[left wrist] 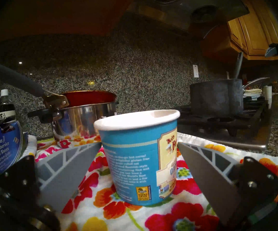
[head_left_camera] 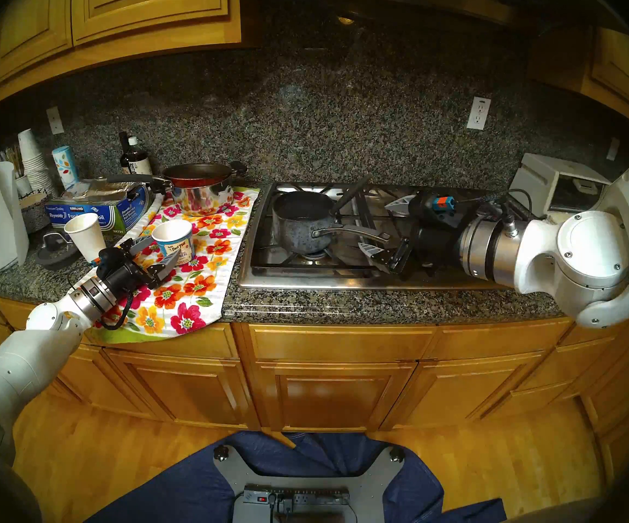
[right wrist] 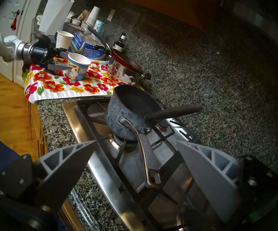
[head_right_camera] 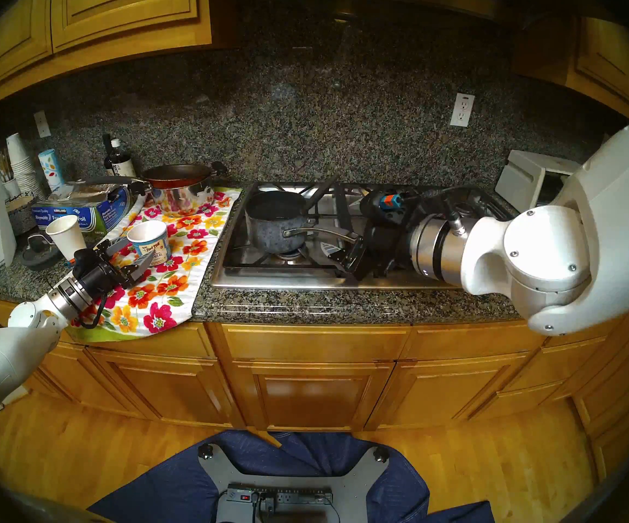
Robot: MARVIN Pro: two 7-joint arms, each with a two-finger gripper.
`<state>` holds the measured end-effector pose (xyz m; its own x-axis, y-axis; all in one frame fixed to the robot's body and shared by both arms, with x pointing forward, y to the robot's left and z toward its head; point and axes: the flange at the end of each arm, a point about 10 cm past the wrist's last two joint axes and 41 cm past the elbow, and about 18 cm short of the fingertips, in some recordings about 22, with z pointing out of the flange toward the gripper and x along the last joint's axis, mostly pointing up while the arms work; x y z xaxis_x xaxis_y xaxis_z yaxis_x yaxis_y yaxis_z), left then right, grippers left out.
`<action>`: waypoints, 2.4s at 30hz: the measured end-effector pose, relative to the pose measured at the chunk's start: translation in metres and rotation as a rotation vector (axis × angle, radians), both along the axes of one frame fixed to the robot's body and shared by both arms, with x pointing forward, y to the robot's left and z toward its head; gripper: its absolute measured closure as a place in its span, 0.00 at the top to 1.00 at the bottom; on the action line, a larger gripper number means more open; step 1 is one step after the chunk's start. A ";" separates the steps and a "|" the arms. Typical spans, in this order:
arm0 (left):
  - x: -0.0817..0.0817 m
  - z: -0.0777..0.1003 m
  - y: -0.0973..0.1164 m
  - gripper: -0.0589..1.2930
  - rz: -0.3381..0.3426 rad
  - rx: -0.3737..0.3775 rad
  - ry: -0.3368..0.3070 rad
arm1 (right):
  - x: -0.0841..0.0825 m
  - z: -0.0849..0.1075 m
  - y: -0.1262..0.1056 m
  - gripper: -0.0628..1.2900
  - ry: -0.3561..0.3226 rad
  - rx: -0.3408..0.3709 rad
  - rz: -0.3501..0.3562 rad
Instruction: Pour oats into pot and stir with a spoon
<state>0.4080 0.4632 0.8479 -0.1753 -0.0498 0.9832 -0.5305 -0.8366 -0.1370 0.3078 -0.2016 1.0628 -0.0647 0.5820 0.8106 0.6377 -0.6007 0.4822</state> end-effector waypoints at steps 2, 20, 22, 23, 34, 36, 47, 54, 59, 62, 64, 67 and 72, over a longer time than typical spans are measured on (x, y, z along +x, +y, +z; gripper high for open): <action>0.003 0.000 -0.003 0.96 -0.004 -0.004 0.003 | 0.000 0.000 0.000 0.97 0.000 0.000 0.000; 0.014 0.003 -0.013 0.96 -0.014 -0.032 0.006 | 0.000 0.000 0.000 0.97 0.000 0.000 0.000; 0.014 0.003 -0.012 0.96 -0.015 -0.033 0.003 | 0.000 0.000 0.000 0.97 0.000 0.000 0.000; 0.014 0.003 -0.012 0.95 -0.016 -0.033 0.001 | 0.000 0.000 0.000 0.97 0.000 0.000 0.000; 0.010 0.003 -0.012 0.44 -0.032 -0.021 -0.008 | 0.000 0.000 0.000 0.97 0.000 0.000 0.000; 0.009 0.003 -0.011 0.44 -0.037 -0.017 -0.010 | 0.000 0.000 0.000 0.97 0.000 0.000 0.000; 0.009 0.019 -0.011 0.52 -0.067 -0.005 -0.047 | 0.000 0.000 0.000 0.97 0.000 0.000 0.000; 0.011 0.036 -0.011 0.52 -0.082 -0.008 -0.081 | 0.000 0.000 0.000 0.97 0.000 0.000 0.000; 0.014 0.047 -0.016 0.52 -0.099 -0.020 -0.093 | 0.000 0.000 0.000 0.97 0.000 0.000 0.000; 0.017 0.054 -0.019 0.52 -0.110 -0.028 -0.094 | 0.000 0.000 0.000 0.97 0.000 0.000 0.000; 0.018 0.057 -0.021 0.52 -0.117 -0.033 -0.094 | 0.000 0.000 0.000 0.97 0.001 0.000 0.000; 0.021 0.063 -0.026 0.52 -0.127 -0.040 -0.092 | 0.000 0.000 0.000 0.97 0.001 0.000 0.000; 0.026 0.073 -0.033 0.52 -0.141 -0.048 -0.094 | 0.000 0.000 0.000 0.97 0.001 0.000 0.000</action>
<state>0.4336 0.4301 0.9209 -0.2684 0.0282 0.9629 -0.6301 -0.7612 -0.1533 0.3078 -0.2016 1.0627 -0.0643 0.5820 0.8106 0.6380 -0.6007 0.4819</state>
